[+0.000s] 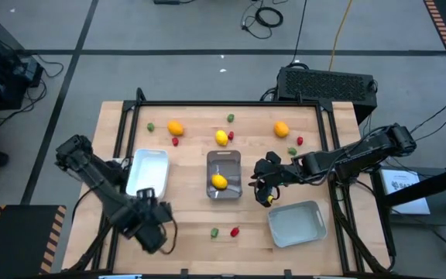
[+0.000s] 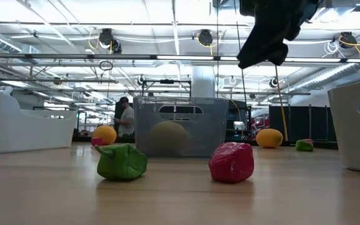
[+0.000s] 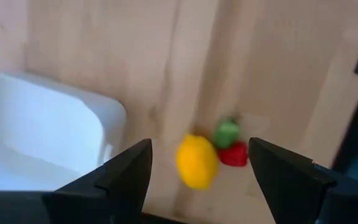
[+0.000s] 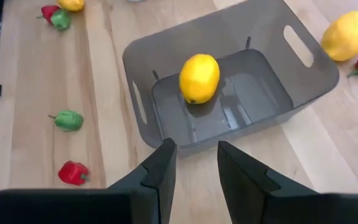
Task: Sort produce into baskets
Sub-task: Put the lemon into the black bin
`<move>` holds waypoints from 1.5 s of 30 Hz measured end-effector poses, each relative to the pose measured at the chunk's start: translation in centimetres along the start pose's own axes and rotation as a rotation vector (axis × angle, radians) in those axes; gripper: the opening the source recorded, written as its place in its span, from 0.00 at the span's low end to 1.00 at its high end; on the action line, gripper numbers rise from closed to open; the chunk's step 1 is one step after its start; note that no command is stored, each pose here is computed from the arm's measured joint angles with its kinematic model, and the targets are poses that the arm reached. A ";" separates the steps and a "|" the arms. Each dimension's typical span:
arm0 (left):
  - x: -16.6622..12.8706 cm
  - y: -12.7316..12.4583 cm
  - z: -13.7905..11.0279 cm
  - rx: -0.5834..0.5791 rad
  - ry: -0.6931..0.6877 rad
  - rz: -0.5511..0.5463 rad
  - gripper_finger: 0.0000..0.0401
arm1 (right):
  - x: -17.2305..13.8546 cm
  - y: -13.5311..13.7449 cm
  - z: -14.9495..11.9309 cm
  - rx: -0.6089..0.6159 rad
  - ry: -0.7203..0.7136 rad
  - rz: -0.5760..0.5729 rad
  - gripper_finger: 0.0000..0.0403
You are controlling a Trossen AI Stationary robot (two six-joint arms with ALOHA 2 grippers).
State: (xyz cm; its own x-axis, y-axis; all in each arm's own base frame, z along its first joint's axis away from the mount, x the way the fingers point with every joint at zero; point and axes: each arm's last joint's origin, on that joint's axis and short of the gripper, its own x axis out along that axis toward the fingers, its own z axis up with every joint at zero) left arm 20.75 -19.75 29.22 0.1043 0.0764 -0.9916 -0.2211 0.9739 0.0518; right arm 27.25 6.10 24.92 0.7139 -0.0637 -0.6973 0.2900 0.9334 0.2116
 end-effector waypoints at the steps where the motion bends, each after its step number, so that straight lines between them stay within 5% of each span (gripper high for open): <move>1: 0.0 -0.3 -0.3 -0.013 0.003 -0.002 0.68 | 0.0 0.0 0.1 0.001 -0.006 0.003 0.27; 9: 1.9 -2.1 -1.4 -0.028 -0.034 0.061 0.68 | 0.0 0.4 0.7 -0.058 -0.067 0.037 0.27; 21: 7.0 -1.6 -2.8 -0.065 0.188 0.153 0.68 | -0.1 0.6 1.1 -0.126 -0.113 0.057 0.27; 45: 13.9 -0.7 -5.3 -0.016 0.287 -0.002 0.68 | -0.1 0.6 1.1 -0.120 -0.109 0.057 0.27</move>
State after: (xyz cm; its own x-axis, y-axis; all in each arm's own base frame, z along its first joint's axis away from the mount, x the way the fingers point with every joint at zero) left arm 17.26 -20.52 14.75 -0.1733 0.0091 -0.9848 -0.2366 0.9703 0.0506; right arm 28.06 6.28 25.81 0.7938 -0.0413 -0.6068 0.1734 0.9716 0.1608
